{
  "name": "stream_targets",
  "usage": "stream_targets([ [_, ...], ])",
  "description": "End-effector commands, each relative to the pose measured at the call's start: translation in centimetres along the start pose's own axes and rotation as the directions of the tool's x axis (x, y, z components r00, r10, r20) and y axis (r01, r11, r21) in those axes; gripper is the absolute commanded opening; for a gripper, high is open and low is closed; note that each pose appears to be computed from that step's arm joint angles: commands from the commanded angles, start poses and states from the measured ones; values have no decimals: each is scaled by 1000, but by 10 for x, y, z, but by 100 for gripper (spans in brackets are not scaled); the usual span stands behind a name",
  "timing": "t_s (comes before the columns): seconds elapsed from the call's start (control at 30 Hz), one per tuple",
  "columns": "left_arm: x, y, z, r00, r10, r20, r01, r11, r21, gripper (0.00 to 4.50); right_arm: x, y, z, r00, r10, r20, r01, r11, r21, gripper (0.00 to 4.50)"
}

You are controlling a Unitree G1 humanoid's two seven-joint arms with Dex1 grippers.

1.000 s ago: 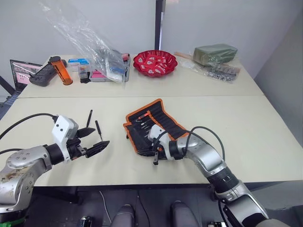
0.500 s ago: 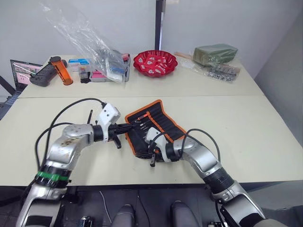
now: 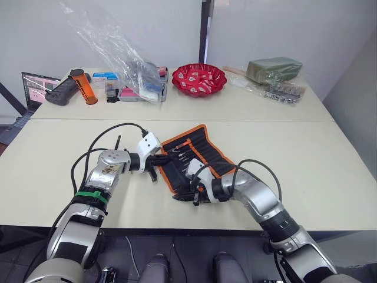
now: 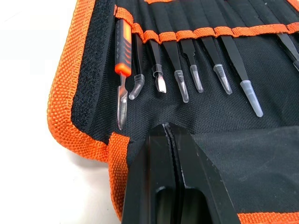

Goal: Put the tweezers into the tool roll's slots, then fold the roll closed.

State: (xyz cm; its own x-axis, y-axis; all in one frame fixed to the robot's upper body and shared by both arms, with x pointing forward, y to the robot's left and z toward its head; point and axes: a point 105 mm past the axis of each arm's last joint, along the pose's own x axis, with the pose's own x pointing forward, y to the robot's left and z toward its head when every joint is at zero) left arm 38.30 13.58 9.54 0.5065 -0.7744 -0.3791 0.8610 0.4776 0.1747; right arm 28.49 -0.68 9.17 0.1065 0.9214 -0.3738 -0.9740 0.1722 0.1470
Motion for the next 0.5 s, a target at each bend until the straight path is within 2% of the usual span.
stream_targets([
  [0.03, -4, -3, -25, 997, -5, -73, 3, 1000, -24, 0, -16, 3, 43, 986, 45, 163, -47, 999, 7, 254],
  [0.13, -7, 1, -21, 999, 7, -52, -8, 1000, -15, 0, -22, -12, 66, 969, 15, 248, -26, 999, 40, 254],
  [0.2, -9, 4, -20, 999, 15, -42, -16, 1000, -17, 0, -16, -25, 67, 974, -16, 226, 16, 1000, 4, 254],
  [0.23, -9, 4, -19, 999, 18, -39, -19, 1000, -19, 0, -12, -30, 66, 977, -23, 212, 25, 1000, -6, 191],
  [0.4, -8, 6, -19, 999, 27, -35, -28, 999, -21, 0, 10, -57, 54, 986, -76, 148, 92, 990, -103, 22],
  [0.43, -8, 6, -19, 999, 28, -35, -28, 999, -21, 0, 12, -60, 53, 986, -77, 148, 93, 990, -107, 3],
  [0.5, -8, 6, -18, 999, 30, -25, -31, 999, -31, 0, 17, -67, 50, 986, -90, 137, 107, 987, -117, 3],
])
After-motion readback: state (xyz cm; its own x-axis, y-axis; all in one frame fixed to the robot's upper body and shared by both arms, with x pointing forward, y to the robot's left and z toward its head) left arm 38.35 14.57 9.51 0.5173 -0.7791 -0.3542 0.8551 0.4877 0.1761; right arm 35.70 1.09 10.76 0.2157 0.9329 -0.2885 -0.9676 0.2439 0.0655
